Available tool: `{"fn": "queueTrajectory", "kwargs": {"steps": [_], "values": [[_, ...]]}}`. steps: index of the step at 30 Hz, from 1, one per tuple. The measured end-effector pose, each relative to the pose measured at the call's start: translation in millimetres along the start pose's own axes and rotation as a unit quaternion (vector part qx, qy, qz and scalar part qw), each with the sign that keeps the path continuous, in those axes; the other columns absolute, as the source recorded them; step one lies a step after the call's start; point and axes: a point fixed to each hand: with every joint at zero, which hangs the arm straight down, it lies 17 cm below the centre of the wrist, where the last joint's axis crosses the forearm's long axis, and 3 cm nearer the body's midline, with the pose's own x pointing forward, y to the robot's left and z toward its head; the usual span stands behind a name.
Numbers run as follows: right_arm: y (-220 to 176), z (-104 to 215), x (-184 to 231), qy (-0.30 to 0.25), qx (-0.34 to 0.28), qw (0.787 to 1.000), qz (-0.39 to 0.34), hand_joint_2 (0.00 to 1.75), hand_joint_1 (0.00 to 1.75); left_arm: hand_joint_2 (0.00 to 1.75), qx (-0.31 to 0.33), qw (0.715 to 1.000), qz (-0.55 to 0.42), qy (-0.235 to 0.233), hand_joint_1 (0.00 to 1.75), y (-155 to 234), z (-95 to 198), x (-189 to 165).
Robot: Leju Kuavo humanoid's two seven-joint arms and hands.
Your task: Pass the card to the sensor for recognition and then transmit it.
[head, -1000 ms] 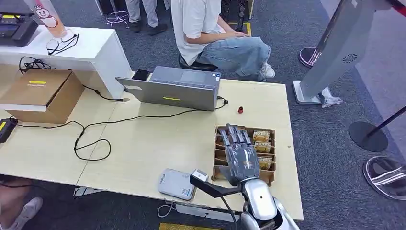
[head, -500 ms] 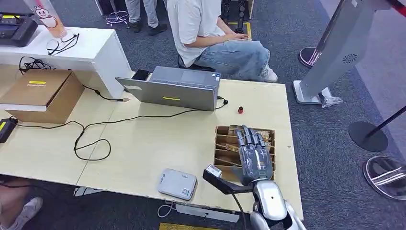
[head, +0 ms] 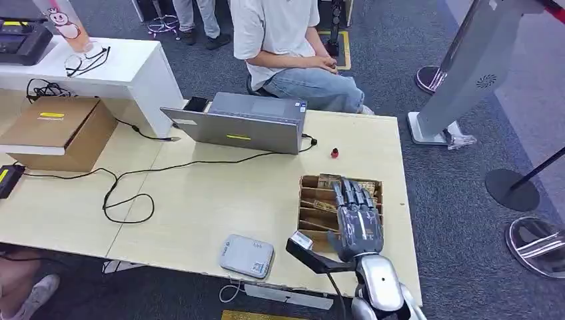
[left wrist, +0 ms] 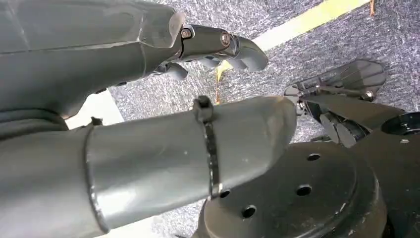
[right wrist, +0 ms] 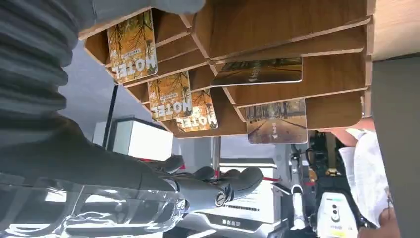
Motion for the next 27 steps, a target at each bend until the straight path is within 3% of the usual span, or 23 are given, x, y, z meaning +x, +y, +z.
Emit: {"fn": "queueTrajectory", "kwargs": {"steps": [5, 6, 8, 13, 18, 21, 27], "values": [[-1, 0, 4, -0.009, 0.000, 1.000, -0.009, 1.75, 0.38, 0.00, 0.000, 1.000, -0.003, -0.002, 0.00, 1, -1, 2], [-1, 0, 4, -0.009, 0.000, 1.000, -0.009, 1.75, 0.72, 0.00, 0.002, 1.000, -0.004, -0.002, 0.00, 2, -2, 2], [-1, 0, 5, -0.011, 0.000, 1.000, -0.012, 1.75, 0.89, 0.00, 0.002, 1.000, -0.005, -0.003, 0.00, 2, -2, 3], [-4, -3, 8, -0.016, -0.001, 1.000, -0.018, 1.75, 0.93, 0.00, 0.000, 1.000, -0.007, -0.003, 0.00, 2, -3, 3], [-6, -8, 17, -0.027, 0.000, 0.999, -0.024, 1.75, 0.72, 0.00, -0.002, 1.000, -0.006, -0.003, 0.00, 1, -4, 2], [-7, -12, 21, -0.031, 0.000, 0.999, -0.030, 1.75, 0.80, 0.00, -0.003, 1.000, -0.006, -0.001, 0.00, 1, -4, 1], [-9, -18, 31, -0.043, -0.001, 0.999, -0.031, 1.75, 0.80, 0.00, -0.005, 1.000, -0.006, 0.000, 0.00, 0, -4, 0]]}}
